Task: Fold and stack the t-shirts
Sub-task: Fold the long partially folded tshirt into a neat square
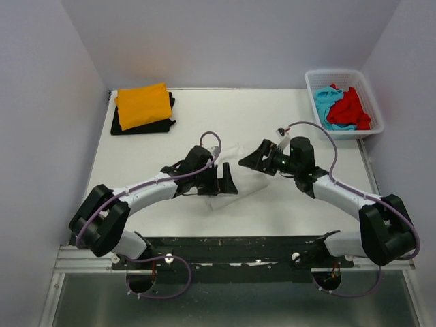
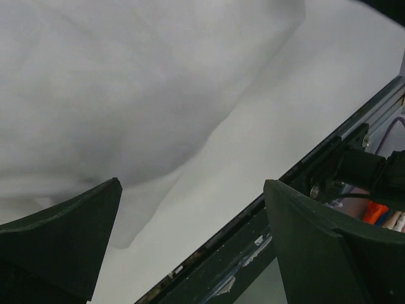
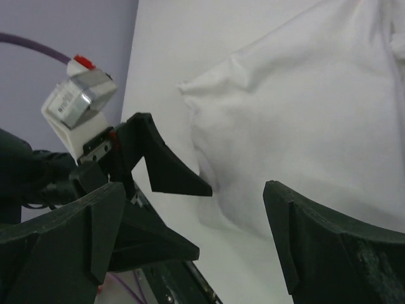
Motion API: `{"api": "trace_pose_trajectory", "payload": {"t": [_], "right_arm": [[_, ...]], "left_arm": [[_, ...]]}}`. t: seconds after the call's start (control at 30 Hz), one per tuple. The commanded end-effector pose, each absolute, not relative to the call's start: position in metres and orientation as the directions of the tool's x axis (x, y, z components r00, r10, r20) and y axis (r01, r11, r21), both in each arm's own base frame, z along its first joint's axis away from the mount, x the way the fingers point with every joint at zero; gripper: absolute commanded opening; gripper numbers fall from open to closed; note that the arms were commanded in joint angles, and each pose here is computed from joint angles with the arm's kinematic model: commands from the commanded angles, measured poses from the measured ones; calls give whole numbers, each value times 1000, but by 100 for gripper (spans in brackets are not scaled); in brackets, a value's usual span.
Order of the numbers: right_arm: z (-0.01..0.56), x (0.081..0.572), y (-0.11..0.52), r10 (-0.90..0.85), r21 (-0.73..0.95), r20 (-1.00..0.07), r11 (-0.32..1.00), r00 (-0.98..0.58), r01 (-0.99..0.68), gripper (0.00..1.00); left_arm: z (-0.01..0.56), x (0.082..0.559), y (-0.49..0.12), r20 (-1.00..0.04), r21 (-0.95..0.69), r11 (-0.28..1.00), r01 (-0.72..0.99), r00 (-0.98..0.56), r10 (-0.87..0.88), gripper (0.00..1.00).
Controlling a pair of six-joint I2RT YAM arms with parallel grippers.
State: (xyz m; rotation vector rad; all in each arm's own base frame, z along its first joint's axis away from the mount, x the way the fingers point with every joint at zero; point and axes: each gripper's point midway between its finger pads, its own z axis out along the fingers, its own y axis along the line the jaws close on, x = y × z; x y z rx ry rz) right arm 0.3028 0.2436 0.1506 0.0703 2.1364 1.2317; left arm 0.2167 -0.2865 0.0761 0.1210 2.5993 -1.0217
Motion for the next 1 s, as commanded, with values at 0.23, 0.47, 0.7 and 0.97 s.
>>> {"api": "trace_pose_trajectory", "payload": {"t": [0.23,0.47,0.7,0.97], "right_arm": [[86,301,233,406,768,-453,630,-794,-116,100],[27,287,205,436,685,-411,728,-801,45,100],[46,277,206,419,706,-426,708,-802,-5,100],[90,284,161,464,581,-576,811,-673,62,100]], "left_arm": [[79,296,-260,-369,-546,837,35,-907,-203,99],[18,317,-234,-244,-481,867,-135,-929,-280,99],[62,327,-249,-335,-546,837,-25,-910,-245,99],[88,303,-204,-413,-457,875,-161,-833,-369,99]]}}
